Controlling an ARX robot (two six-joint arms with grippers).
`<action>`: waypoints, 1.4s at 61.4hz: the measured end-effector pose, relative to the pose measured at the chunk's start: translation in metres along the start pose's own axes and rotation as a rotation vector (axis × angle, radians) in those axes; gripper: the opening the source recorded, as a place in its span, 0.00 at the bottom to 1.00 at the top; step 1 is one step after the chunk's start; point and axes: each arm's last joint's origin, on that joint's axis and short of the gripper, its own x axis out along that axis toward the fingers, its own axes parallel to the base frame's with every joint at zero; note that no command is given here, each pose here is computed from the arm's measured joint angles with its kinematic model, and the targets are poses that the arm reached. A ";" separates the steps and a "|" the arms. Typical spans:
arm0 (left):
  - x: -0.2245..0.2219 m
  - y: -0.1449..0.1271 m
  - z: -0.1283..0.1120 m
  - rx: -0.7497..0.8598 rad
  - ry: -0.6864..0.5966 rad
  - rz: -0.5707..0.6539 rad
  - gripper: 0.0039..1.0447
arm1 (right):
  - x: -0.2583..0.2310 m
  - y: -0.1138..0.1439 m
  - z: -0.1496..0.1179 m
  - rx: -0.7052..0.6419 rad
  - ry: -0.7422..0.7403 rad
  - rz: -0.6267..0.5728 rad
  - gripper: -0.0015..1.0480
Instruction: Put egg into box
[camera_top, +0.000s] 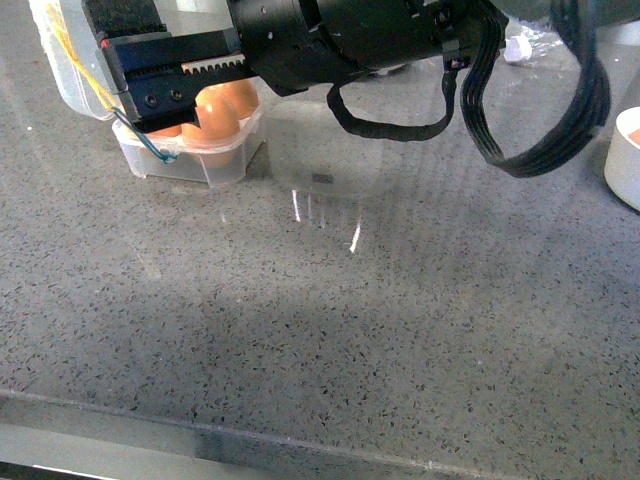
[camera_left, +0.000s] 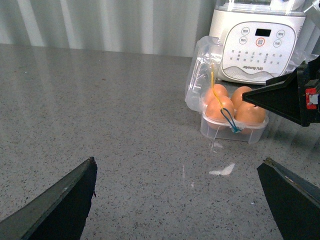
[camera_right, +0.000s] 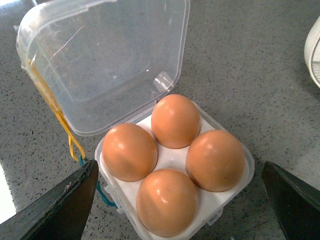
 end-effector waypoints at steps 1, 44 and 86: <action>0.000 0.000 0.000 0.000 0.000 0.000 0.94 | 0.000 -0.001 0.001 0.000 -0.002 -0.002 0.94; 0.000 0.000 0.000 0.000 0.000 0.000 0.94 | -0.138 -0.091 0.020 0.193 -0.230 -0.579 0.93; 0.000 0.000 0.000 0.000 0.000 0.001 0.94 | -0.285 -0.037 -0.026 0.082 -0.322 -0.790 0.61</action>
